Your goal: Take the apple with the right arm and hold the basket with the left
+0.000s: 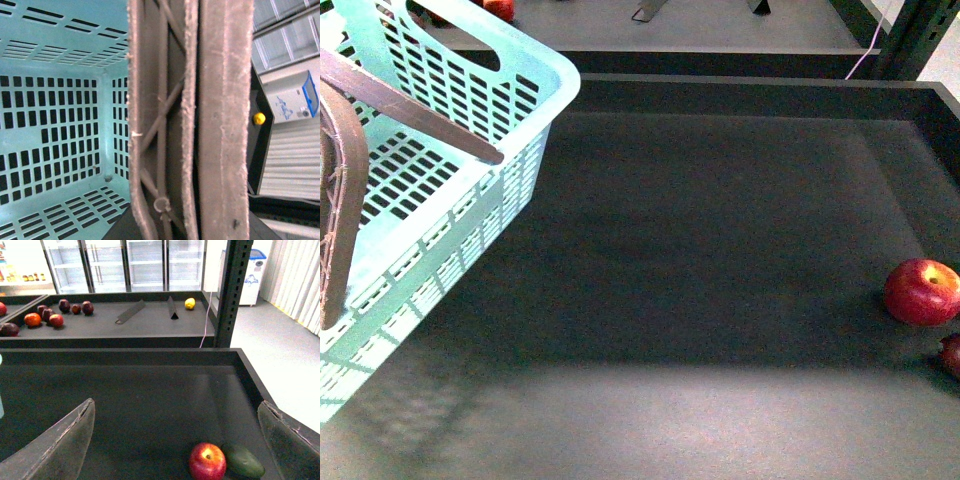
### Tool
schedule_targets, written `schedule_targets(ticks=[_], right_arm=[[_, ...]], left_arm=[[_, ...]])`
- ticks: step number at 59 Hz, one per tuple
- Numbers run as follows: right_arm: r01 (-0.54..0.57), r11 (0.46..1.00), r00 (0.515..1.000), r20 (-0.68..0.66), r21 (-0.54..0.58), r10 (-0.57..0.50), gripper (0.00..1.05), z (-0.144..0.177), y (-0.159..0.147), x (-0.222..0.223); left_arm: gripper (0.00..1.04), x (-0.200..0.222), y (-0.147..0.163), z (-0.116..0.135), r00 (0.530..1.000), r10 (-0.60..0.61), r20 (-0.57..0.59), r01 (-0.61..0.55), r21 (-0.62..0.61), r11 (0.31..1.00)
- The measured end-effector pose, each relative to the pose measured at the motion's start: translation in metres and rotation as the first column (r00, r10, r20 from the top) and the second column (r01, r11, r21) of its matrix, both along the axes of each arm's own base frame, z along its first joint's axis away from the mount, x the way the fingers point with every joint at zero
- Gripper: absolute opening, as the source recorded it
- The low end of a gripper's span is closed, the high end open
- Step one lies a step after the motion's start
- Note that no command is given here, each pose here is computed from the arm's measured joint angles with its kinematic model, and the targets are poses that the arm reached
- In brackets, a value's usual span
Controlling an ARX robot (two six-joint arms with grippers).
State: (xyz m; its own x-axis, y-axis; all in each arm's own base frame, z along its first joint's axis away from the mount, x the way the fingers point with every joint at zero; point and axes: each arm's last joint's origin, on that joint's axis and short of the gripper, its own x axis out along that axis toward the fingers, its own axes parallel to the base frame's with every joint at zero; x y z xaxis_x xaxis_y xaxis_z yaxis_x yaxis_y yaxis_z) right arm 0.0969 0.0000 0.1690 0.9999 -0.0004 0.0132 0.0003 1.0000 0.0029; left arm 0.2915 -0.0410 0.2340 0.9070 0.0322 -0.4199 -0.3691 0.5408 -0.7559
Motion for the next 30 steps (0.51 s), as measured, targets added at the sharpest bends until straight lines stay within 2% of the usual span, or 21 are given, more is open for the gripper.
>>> schedule_targets(ticks=[13,21,30], right_arm=[[0.0,1.0,1.0,0.0,0.0,0.0,0.96,0.0,0.0,0.0],[0.0,1.0,1.0,0.0,0.0,0.0,0.96,0.0,0.0,0.0],[0.0,1.0,1.0,0.0,0.0,0.0,0.96,0.0,0.0,0.0]], left_arm=[[0.15,-0.003,-0.045,0.008,0.987,-0.161,0.01,0.161,-0.021,0.987],[0.15,-0.004,-0.096,0.021,0.952,-0.304,0.042,0.305,-0.019,0.952],[0.15,-0.009,-0.127,0.019,0.921,-0.389,0.031,0.39,-0.019,0.921]])
